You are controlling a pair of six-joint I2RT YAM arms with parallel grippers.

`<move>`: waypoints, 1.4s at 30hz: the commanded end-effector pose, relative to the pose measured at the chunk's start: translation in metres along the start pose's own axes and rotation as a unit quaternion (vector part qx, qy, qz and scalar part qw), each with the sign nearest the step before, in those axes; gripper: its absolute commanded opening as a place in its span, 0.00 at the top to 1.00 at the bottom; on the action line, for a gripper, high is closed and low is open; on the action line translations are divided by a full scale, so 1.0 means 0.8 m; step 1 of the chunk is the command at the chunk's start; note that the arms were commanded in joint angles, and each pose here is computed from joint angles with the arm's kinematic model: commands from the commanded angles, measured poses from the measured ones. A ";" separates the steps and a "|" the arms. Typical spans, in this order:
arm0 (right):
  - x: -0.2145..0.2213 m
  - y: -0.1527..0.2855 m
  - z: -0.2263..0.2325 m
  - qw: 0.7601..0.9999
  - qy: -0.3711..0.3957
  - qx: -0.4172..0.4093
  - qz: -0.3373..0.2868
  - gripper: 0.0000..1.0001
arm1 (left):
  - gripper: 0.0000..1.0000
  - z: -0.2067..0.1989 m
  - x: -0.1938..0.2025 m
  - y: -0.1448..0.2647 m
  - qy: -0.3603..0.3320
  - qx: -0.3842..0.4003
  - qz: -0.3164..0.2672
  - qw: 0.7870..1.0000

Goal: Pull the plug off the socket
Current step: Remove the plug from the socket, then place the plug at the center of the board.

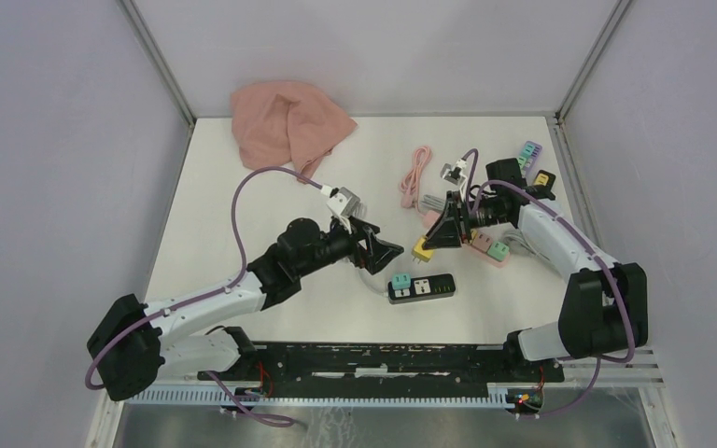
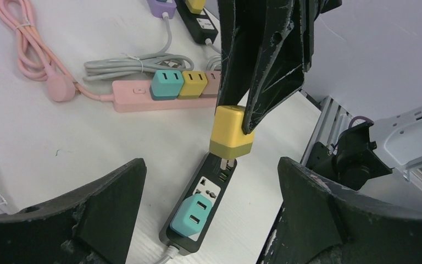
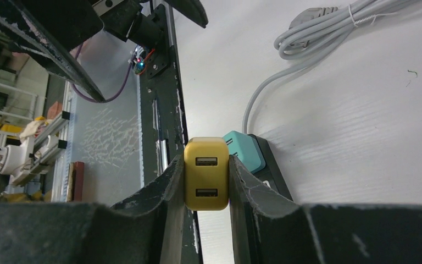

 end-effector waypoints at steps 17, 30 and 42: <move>-0.036 -0.015 -0.042 0.977 -0.207 0.023 -0.038 0.93 | 0.04 0.002 0.012 -0.058 -0.044 -0.163 0.089 0.982; -0.036 -0.015 -0.043 0.976 -0.213 0.023 -0.037 0.92 | 0.18 0.003 0.043 -0.101 -0.084 -0.165 0.144 0.972; -0.033 -0.015 -0.042 0.978 -0.203 0.022 -0.034 0.71 | 0.91 -0.001 0.050 -0.111 -0.101 -0.148 0.159 0.971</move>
Point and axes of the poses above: each gripper's point midway between its finger pads, its own y axis back along the fingers, its own z axis along the line the jaws close on, x = y × z, the point moved 1 cm from there along y, back along the fingers, and after that the axes turned 14 degrees about -y, right-handed, at the moved point
